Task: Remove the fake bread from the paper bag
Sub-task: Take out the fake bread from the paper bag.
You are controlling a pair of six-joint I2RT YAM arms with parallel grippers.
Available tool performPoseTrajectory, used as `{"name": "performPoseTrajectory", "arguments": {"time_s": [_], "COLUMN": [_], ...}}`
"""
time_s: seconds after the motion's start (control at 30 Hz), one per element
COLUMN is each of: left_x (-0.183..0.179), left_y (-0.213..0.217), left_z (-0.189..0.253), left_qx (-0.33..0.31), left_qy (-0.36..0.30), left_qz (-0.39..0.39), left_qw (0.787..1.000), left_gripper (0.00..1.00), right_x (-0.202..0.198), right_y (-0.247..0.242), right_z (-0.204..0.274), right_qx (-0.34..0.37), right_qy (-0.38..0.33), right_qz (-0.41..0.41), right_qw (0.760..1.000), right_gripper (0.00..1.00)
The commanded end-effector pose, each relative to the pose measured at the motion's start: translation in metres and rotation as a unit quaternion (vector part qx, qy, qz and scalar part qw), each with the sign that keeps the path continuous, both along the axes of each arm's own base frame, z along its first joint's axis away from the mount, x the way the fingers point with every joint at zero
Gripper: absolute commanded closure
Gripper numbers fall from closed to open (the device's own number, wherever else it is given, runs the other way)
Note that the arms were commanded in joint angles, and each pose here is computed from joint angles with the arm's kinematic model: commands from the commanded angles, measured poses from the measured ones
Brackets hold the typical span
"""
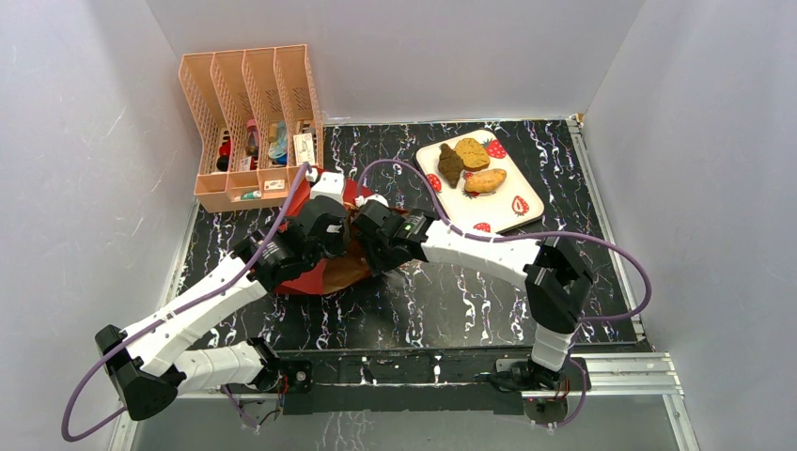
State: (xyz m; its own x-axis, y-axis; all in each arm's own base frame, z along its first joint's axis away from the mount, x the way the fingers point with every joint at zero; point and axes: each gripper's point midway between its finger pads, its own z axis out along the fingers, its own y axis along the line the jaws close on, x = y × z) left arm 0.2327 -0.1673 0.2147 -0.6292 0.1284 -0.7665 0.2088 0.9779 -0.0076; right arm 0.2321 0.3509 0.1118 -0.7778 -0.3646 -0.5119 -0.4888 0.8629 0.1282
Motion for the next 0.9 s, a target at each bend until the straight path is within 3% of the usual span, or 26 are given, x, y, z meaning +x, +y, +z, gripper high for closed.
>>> {"name": "performPoseTrajectory", "arguments": {"time_s": [0.0,0.57,0.67,0.8,0.87], "left_x": [-0.012,-0.016,-0.016,-0.015,-0.015], "left_y": [-0.003,0.001,0.002,0.005,0.006], "left_z": [0.005,0.0,0.001,0.002,0.002], "left_qx": [-0.03,-0.023,-0.022,-0.017,-0.017], "left_qy": [0.008,0.015,0.013,0.009,0.007], "left_qz": [-0.012,-0.014,-0.014,-0.01,-0.007], "left_qw": [0.999,1.0,1.0,1.0,1.0], "left_gripper": [1.0,1.0,1.0,1.0,1.0], "right_x": [0.053,0.067,0.067,0.07,0.071], "right_y": [0.01,0.009,0.012,0.009,0.005], "right_z": [0.019,0.003,-0.003,0.001,0.008], "right_qx": [0.019,-0.005,-0.005,0.007,0.016], "right_qy": [-0.086,-0.098,-0.091,-0.09,-0.093], "right_qz": [-0.075,-0.116,-0.112,-0.118,-0.123], "right_qw": [0.993,0.988,0.989,0.989,0.988], "right_gripper": [0.6,0.58,0.69,0.96,1.0]}}
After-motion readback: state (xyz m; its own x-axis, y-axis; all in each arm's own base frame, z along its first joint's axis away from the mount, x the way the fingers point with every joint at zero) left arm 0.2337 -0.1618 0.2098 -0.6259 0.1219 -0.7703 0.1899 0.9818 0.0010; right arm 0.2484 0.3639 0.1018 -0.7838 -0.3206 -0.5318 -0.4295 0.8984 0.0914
